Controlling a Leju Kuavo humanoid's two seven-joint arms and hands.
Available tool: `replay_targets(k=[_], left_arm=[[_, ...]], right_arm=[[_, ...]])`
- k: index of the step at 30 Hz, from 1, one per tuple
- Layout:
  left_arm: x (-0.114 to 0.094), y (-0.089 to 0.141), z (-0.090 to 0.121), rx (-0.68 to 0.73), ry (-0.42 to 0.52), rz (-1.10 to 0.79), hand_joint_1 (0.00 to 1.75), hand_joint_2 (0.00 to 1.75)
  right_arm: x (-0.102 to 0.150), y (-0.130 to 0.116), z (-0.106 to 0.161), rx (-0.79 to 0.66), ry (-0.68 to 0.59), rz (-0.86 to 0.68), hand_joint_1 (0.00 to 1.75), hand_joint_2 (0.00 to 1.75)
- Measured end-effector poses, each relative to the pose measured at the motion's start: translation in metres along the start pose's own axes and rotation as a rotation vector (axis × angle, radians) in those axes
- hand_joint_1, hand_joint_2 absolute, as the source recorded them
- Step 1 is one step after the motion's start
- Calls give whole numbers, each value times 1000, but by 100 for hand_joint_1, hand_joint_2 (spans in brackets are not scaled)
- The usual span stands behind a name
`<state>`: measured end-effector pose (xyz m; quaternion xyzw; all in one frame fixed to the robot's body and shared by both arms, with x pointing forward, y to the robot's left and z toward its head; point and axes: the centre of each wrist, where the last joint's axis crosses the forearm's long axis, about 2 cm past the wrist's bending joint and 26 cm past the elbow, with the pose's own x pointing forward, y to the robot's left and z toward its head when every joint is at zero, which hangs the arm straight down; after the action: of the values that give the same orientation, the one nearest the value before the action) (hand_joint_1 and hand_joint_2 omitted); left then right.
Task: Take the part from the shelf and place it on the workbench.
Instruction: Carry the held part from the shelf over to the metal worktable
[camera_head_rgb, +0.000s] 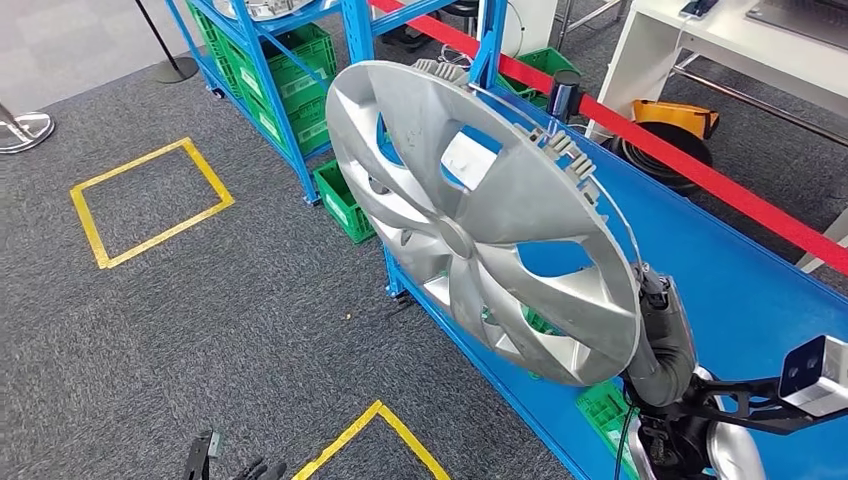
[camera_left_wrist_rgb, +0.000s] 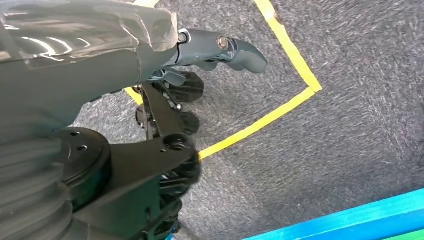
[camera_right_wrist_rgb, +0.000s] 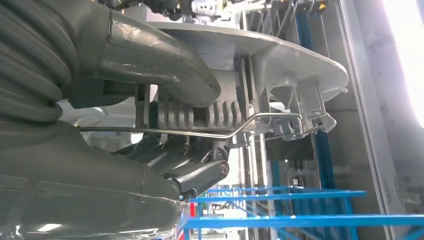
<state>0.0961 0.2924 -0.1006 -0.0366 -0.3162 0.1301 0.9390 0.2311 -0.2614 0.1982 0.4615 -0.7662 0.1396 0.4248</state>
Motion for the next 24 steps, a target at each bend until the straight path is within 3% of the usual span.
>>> replay_targets(k=[24], left_arm=[[1, 0, 0, 4, -4, 0, 0, 175]], right_arm=[[0, -3, -2, 13, 8, 10, 175, 175]])
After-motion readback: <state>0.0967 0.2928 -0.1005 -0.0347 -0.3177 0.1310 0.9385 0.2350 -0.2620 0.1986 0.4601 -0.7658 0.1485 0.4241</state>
